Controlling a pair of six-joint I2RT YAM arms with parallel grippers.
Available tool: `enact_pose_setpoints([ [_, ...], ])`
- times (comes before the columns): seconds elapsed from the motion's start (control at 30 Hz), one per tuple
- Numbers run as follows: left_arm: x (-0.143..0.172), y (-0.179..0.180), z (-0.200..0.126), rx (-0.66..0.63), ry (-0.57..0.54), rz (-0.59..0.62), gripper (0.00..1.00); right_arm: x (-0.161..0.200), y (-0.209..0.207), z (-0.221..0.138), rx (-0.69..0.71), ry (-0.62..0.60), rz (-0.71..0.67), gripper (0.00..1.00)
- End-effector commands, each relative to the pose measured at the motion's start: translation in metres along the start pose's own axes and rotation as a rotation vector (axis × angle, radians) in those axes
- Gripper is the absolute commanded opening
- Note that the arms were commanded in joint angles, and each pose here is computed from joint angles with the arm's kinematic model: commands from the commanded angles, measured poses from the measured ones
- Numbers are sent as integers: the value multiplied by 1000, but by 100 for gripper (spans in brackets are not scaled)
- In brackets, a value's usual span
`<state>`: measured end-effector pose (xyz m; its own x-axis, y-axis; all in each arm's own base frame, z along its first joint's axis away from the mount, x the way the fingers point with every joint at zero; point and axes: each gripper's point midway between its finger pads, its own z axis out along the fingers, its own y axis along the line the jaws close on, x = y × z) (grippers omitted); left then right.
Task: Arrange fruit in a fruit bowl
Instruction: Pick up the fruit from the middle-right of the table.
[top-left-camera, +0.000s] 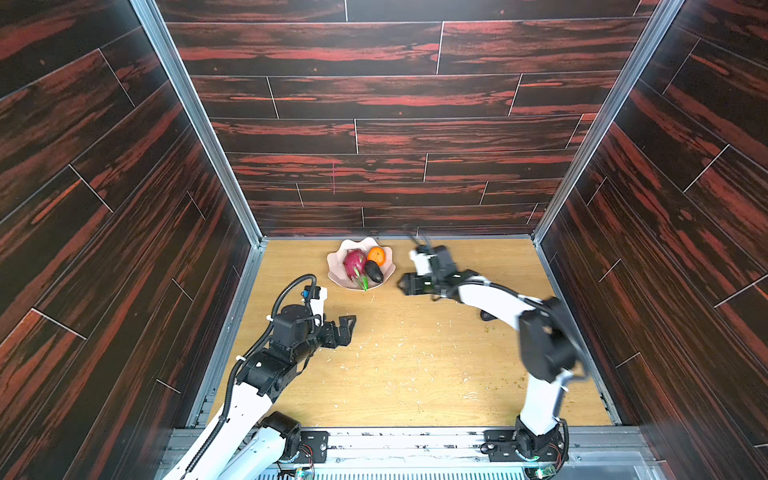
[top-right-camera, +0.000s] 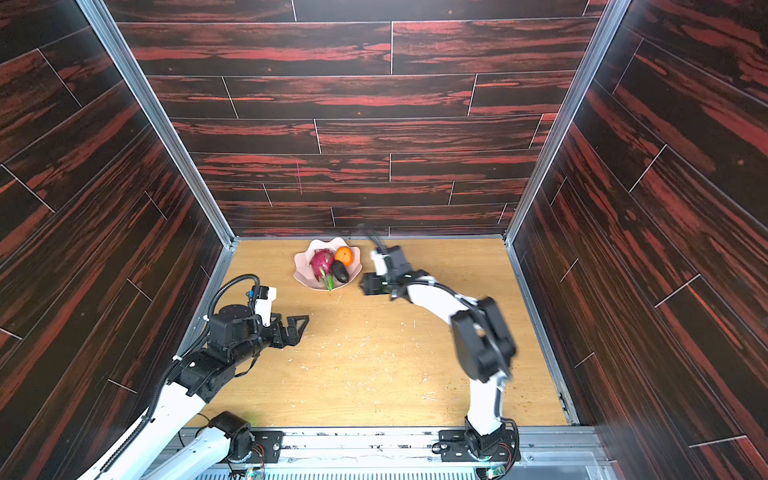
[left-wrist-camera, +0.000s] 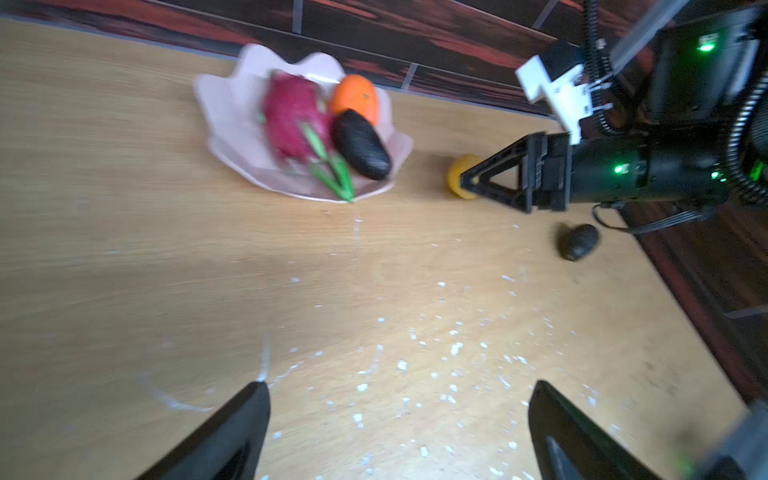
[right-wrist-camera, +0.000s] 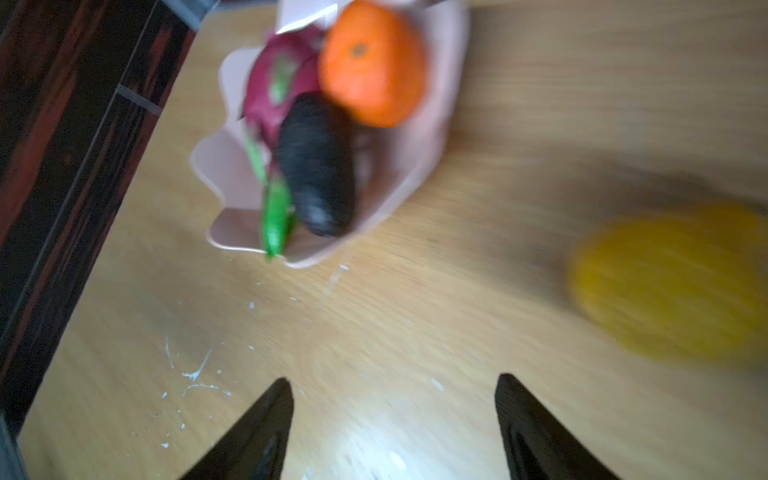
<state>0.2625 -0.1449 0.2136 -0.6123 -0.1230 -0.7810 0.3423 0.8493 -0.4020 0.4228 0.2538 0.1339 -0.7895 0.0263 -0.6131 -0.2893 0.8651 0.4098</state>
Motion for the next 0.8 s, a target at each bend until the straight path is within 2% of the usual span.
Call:
enact_pose_setpoints([
  [0.0,11,-34,16,224,81,-12,100,-3,-81,-69,223,-130,250,80],
  [0.13,24,-40,28,257,166,-33,100,35,-149,-122,459,-136,417,81],
  [0.33,23,-40,24,231,141,-8,100,85,-186,-149,582,-118,595,80],
  [0.57,26,-45,26,250,160,-9,99,96,-196,-149,640,-95,642,80],
  [0.77,26,-47,22,245,147,9,100,78,-203,-134,636,-123,637,81],
])
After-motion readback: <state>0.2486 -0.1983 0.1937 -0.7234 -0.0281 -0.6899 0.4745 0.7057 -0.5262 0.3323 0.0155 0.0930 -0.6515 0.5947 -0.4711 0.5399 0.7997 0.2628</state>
